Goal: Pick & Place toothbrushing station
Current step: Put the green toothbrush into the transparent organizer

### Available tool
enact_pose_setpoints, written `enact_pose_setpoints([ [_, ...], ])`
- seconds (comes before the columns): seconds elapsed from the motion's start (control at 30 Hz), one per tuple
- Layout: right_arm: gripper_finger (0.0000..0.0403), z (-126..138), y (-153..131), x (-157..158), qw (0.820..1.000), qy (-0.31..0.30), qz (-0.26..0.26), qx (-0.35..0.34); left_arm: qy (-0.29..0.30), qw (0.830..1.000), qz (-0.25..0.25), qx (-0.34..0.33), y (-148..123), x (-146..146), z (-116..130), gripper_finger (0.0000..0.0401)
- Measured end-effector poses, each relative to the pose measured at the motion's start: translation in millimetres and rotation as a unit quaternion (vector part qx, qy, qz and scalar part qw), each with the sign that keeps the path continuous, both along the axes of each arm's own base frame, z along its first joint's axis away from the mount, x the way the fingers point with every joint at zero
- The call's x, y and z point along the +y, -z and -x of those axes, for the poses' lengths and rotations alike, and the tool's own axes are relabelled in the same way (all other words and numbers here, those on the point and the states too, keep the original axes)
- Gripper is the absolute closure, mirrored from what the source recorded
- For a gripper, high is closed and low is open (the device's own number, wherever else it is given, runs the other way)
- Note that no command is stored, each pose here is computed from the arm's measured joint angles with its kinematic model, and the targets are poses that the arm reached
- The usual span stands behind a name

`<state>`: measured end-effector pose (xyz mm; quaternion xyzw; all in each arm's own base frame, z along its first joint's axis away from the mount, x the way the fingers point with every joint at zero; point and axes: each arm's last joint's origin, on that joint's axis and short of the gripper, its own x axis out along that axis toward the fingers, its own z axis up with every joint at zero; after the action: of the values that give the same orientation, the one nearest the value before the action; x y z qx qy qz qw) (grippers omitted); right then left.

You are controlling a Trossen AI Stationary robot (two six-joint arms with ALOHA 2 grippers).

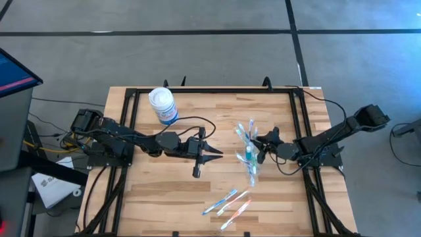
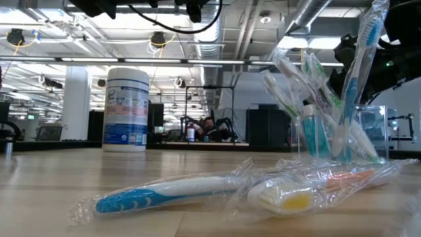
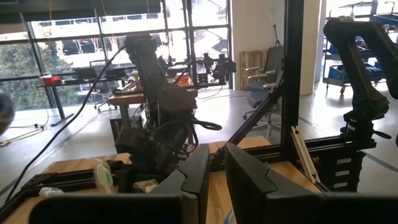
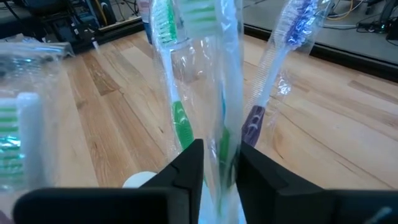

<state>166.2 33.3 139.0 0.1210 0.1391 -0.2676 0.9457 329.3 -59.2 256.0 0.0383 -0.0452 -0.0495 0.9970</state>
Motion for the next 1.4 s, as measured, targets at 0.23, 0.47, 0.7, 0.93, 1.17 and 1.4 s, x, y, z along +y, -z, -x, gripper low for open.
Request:
enact_pose_setpoints([
  [0.23,0.0303,1.5,-6.1,-0.2,1.000,-0.009,0.009,-0.010,0.000,1.000,0.000,0.001,0.3,0.0,0.0,0.0357],
  [0.47,0.0301,4.1,-15.2,-0.8,0.999,-0.025,0.022,-0.025,-0.001,1.000,0.000,0.002,0.5,0.0,-0.1,0.0357],
  [0.7,0.0303,7.8,-22.8,-3.9,0.999,-0.022,0.030,-0.038,-0.003,1.000,-0.001,0.004,0.8,0.1,-0.1,0.0357],
  [0.93,0.0353,10.2,-24.3,-5.4,0.999,-0.020,0.031,-0.038,-0.002,1.000,-0.001,0.006,1.2,0.1,-0.1,0.0357],
  [1.17,0.0386,10.5,-22.2,-5.0,0.999,-0.022,0.033,-0.027,-0.002,1.000,-0.001,0.007,1.5,0.1,-0.1,0.0357],
  [1.4,0.0386,10.7,-22.0,-4.9,0.999,-0.024,0.029,-0.028,-0.002,1.000,-0.001,0.009,1.8,0.1,-0.2,0.0357],
])
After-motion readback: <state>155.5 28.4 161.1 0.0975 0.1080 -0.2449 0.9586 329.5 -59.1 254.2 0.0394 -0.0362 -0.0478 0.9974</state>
